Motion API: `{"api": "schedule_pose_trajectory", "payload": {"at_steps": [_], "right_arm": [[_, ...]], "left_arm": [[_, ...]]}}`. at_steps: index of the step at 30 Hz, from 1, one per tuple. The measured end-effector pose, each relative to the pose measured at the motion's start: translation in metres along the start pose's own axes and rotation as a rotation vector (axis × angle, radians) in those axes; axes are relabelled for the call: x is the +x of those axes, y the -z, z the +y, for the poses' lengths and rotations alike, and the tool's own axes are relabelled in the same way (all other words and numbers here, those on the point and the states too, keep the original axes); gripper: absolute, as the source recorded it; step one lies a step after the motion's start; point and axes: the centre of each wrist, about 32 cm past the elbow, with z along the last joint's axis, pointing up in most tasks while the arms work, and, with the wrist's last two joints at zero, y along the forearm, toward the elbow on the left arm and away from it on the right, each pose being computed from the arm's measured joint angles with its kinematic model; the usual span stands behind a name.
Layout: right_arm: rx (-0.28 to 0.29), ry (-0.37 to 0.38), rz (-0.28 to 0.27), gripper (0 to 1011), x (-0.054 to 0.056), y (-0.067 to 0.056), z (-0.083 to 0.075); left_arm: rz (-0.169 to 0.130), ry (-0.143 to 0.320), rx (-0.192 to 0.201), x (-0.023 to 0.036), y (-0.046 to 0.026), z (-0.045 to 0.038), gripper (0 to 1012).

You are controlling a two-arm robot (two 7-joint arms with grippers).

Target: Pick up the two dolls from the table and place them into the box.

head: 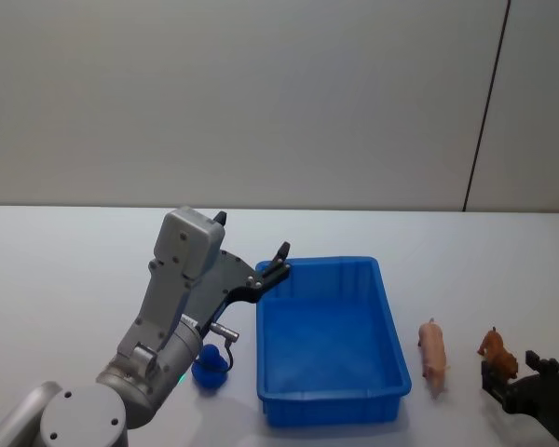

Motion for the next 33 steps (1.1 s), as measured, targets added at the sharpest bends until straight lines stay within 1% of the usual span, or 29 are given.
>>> {"api": "schedule_pose_trajectory", "payload": {"at_steps": [3,4,5,7,11,17,22,23,24,27,30,33], "right_arm": [[0.002,0.001,0.004,688,0.0,0.0,0.003],[0.002,0.001,0.006,628,0.0,0.001,0.004],[0.002,0.001,0.007,617,0.0,0.001,0.004],[0.001,0.001,0.009,535,0.0,0.001,0.006],[0.001,0.001,0.014,438,0.0,0.002,0.009],[0.008,0.0,0.018,433,-0.001,0.001,0.011],[0.036,-0.001,0.012,430,-0.001,-0.003,0.012],[0.049,-0.003,0.008,433,-0.002,-0.005,0.011],[0.049,-0.003,0.008,433,-0.002,-0.005,0.011],[0.08,-0.008,-0.002,433,-0.003,-0.011,0.011],[0.122,-0.021,-0.018,433,-0.005,-0.02,0.01],[0.151,-0.035,-0.029,433,-0.007,-0.028,0.01]], "left_arm": [[0.0,0.0,0.0,0.0,0.0,0.0,1002],[0.0,0.0,0.0,0.0,0.0,0.0,1002],[0.0,0.0,0.0,0.0,0.0,0.0,1002],[0.0,0.0,0.0,0.0,0.0,0.0,1002],[0.0,0.0,0.0,0.0,0.0,0.0,1002],[0.0,0.0,0.0,0.0,0.0,0.0,1002],[0.0,0.0,0.0,0.0,0.0,0.0,1001],[0.0,0.0,0.0,0.0,0.0,0.0,1002],[0.0,0.0,0.0,0.0,0.0,0.0,1002],[0.0,0.0,0.0,0.0,0.0,0.0,1002],[0.0,0.0,0.0,0.0,0.0,0.0,1002],[0.0,0.0,0.0,0.0,0.0,0.0,1002]]}}
